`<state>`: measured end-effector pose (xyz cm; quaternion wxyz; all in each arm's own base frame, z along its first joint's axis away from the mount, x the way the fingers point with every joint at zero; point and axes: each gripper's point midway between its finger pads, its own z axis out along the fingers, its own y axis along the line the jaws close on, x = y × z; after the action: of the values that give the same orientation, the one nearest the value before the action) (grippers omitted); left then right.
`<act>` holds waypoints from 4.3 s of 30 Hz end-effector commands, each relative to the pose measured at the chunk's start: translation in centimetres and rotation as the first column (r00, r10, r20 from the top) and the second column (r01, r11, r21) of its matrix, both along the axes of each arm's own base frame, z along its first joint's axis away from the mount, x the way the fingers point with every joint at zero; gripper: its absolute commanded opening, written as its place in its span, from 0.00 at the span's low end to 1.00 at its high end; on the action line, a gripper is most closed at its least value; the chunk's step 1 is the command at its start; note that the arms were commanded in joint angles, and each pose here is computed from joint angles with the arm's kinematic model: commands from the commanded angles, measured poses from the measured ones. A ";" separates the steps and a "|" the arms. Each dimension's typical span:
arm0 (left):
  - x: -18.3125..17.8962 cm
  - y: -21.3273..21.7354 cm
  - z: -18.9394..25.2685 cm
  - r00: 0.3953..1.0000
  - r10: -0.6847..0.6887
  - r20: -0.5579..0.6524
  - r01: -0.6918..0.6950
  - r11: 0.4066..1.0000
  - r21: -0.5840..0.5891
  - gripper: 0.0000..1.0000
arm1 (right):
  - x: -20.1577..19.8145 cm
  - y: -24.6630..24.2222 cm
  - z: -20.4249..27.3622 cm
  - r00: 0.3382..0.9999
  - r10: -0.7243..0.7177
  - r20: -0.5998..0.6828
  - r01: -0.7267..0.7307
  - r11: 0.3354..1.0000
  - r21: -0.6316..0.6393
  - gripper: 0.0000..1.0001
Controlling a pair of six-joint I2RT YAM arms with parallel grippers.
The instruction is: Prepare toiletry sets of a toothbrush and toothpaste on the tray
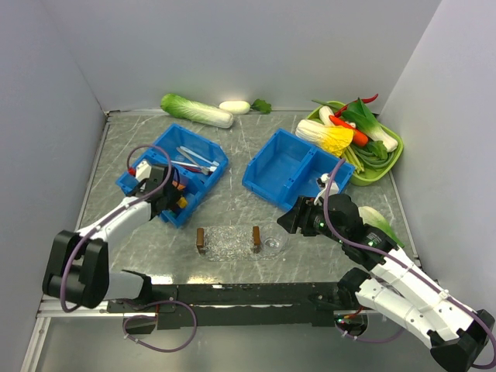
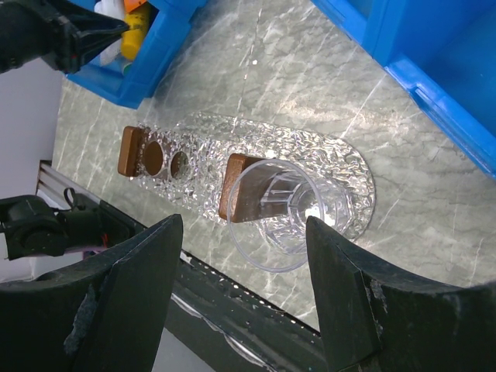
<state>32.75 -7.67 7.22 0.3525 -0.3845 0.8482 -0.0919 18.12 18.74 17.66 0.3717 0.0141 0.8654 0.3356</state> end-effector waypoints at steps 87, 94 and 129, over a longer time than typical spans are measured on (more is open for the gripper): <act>-4.3 0.5 4.2 0.987 -0.154 0.046 0.153 0.988 0.019 0.01 | 0.2 1.1 0.1 0.999 0.032 -0.013 -0.031 0.999 0.029 0.73; -4.4 0.1 4.7 0.973 -0.217 0.076 0.215 0.976 0.033 0.01 | 0.1 1.0 0.0 0.999 0.032 -0.013 -0.031 0.999 0.029 0.73; -3.6 -1.0 17.2 0.718 -0.521 0.461 0.398 0.851 0.343 0.01 | 3.4 5.9 7.2 0.984 0.142 0.109 -0.154 0.981 0.114 0.73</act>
<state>28.39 -7.68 20.91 0.5230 -0.1413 0.8237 -0.1674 19.49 22.01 18.88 0.3370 -0.0131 0.8689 0.3623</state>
